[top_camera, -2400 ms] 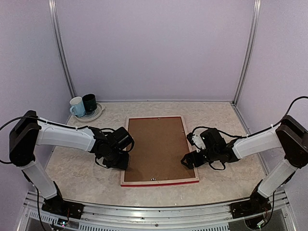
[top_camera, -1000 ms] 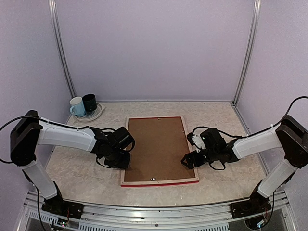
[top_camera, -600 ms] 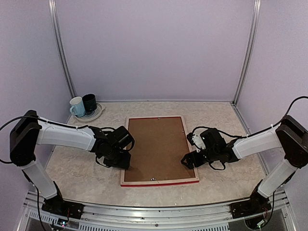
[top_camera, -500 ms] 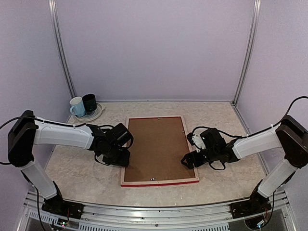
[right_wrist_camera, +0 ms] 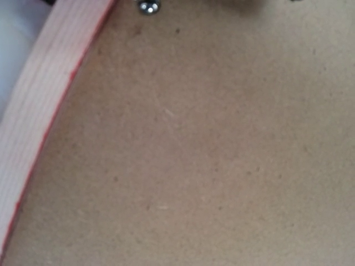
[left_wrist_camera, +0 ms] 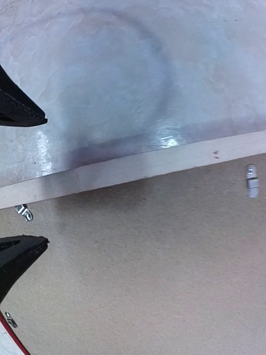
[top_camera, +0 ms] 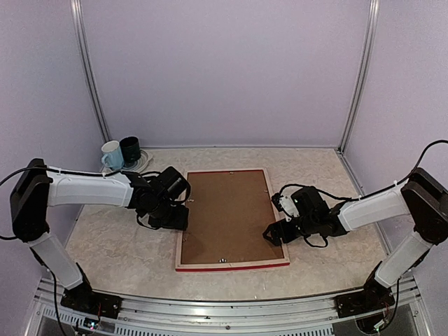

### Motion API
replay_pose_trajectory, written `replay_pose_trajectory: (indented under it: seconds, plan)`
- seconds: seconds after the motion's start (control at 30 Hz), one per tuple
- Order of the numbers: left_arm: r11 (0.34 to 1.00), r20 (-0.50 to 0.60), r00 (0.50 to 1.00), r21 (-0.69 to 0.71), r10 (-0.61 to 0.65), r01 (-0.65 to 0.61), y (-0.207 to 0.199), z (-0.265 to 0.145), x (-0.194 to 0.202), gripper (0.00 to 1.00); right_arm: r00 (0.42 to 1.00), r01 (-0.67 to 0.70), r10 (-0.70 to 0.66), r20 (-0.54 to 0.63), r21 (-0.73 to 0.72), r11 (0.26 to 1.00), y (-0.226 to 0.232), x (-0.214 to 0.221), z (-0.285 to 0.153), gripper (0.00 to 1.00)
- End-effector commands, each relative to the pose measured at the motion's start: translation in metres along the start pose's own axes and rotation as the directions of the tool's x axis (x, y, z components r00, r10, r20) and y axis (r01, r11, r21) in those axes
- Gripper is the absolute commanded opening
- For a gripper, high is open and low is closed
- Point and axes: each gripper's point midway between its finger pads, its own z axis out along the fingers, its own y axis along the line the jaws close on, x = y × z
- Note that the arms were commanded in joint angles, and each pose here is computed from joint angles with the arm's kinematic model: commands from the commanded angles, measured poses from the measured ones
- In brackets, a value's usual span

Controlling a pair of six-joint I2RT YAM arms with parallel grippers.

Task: Put the photo into the frame
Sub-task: Press the fastener onto the backboard.

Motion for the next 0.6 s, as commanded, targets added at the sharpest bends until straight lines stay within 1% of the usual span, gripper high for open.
replay_pose_trajectory:
  seconds: [0.0,0.17,0.3,0.4,0.57]
  plan:
    - [0.999,0.114,0.993,0.030,-0.039,0.036,-0.002,-0.009,-0.052,0.70,1.000,-0.001,0.001,-0.020,0.017,1.000,-0.001,0.006,0.000,0.89]
    - [0.993,0.141,0.986,0.087,-0.088,0.076,0.002,0.000,-0.083,0.71,1.000,-0.005,0.004,0.019,0.025,1.000,-0.002,-0.001,-0.008,0.95]
    - [0.992,0.158,0.983,0.097,-0.099,0.084,0.006,0.006,-0.100,0.72,0.996,-0.004,0.002,0.085,0.016,1.000,0.001,-0.012,-0.021,0.99]
    - [0.992,0.144,0.985,0.089,-0.096,0.084,0.011,0.018,-0.105,0.76,0.989,-0.005,0.002,0.148,0.023,1.000,0.000,-0.021,-0.033,0.99]
    - [0.988,0.101,0.988,0.111,-0.119,0.108,0.016,0.040,-0.106,0.77,0.977,-0.015,0.007,0.213,0.038,0.999,-0.003,-0.029,-0.046,0.99]
